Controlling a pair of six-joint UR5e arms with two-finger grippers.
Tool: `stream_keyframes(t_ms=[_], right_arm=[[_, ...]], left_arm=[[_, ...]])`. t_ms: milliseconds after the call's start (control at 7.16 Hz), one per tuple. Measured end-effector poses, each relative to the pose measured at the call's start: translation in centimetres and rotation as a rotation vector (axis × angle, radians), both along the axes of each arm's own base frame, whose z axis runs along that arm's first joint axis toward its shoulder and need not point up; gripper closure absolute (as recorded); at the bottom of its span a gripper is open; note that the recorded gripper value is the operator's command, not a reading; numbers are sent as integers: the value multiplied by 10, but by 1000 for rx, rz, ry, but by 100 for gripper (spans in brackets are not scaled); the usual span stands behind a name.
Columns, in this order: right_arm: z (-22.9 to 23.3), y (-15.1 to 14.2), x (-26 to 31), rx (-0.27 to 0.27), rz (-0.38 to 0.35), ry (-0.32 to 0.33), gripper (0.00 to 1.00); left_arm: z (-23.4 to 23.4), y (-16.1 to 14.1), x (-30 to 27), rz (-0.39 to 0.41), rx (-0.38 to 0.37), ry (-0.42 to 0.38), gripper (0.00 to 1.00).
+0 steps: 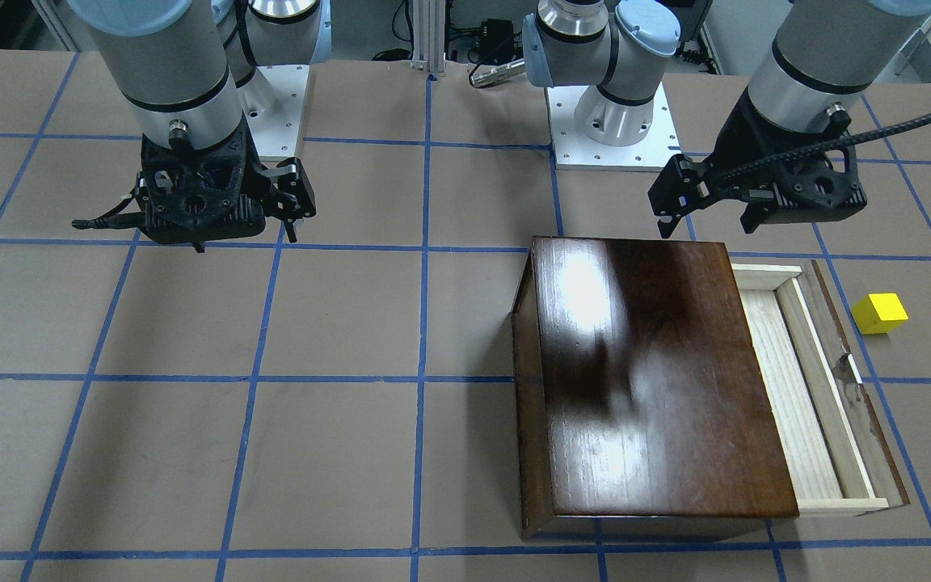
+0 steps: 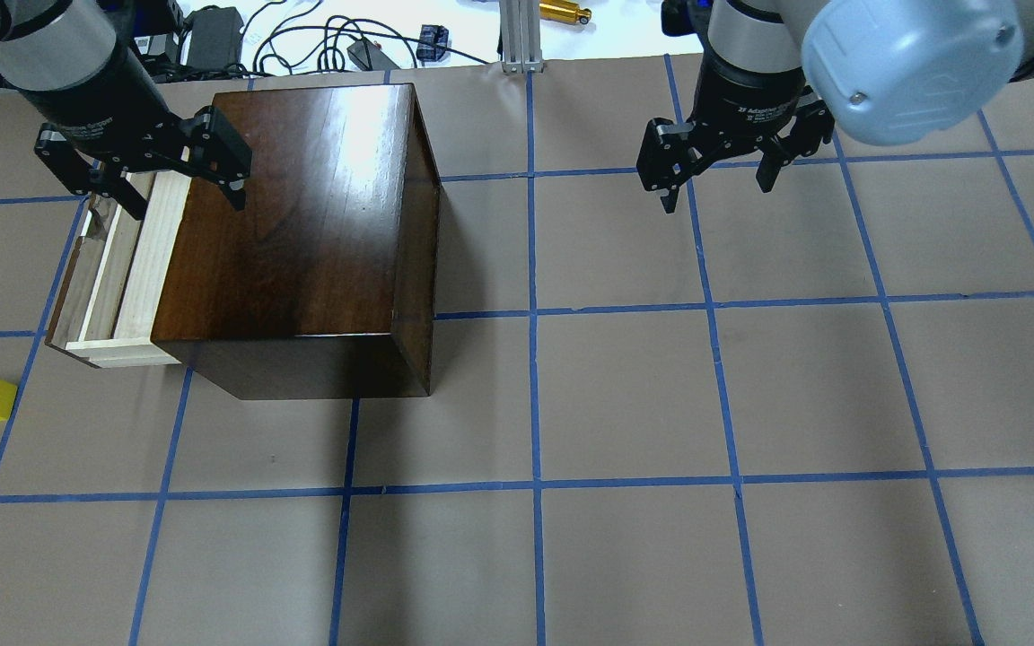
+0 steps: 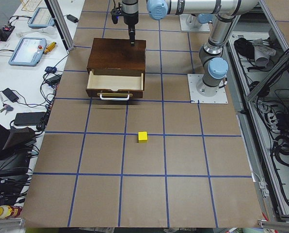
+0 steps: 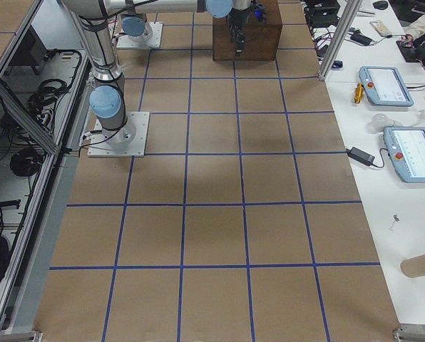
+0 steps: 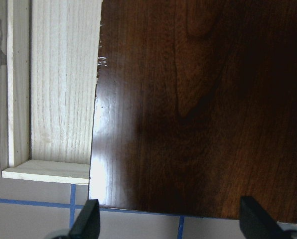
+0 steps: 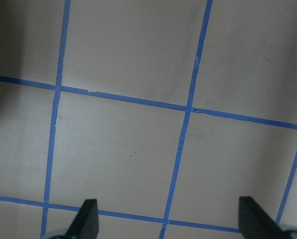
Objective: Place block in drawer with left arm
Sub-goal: 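Raise the left gripper up over the cabinet top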
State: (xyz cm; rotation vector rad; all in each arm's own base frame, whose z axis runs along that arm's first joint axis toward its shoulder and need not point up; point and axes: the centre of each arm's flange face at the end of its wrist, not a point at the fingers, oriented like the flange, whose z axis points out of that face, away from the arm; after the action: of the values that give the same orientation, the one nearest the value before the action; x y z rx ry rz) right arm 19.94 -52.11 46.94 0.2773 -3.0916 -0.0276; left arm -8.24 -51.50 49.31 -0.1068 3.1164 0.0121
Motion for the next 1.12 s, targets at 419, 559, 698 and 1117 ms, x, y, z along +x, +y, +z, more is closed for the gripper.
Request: stream_keyframes(t_ms=[419,559,698,1117], right_arm=[[0,0,0,0,0,1,0],[0,0,0,0,0,1,0],[0,0,0,0,0,1,0],[0,0,0,0,1,1,0]], left_arm=[[-1,-1,-6,-10,-5,3,0],[1,-5,-6,-17,-31,10,0],[1,-9,-7,-28,-61,21,0],[2,-12,-7,-46,-86,31,0]])
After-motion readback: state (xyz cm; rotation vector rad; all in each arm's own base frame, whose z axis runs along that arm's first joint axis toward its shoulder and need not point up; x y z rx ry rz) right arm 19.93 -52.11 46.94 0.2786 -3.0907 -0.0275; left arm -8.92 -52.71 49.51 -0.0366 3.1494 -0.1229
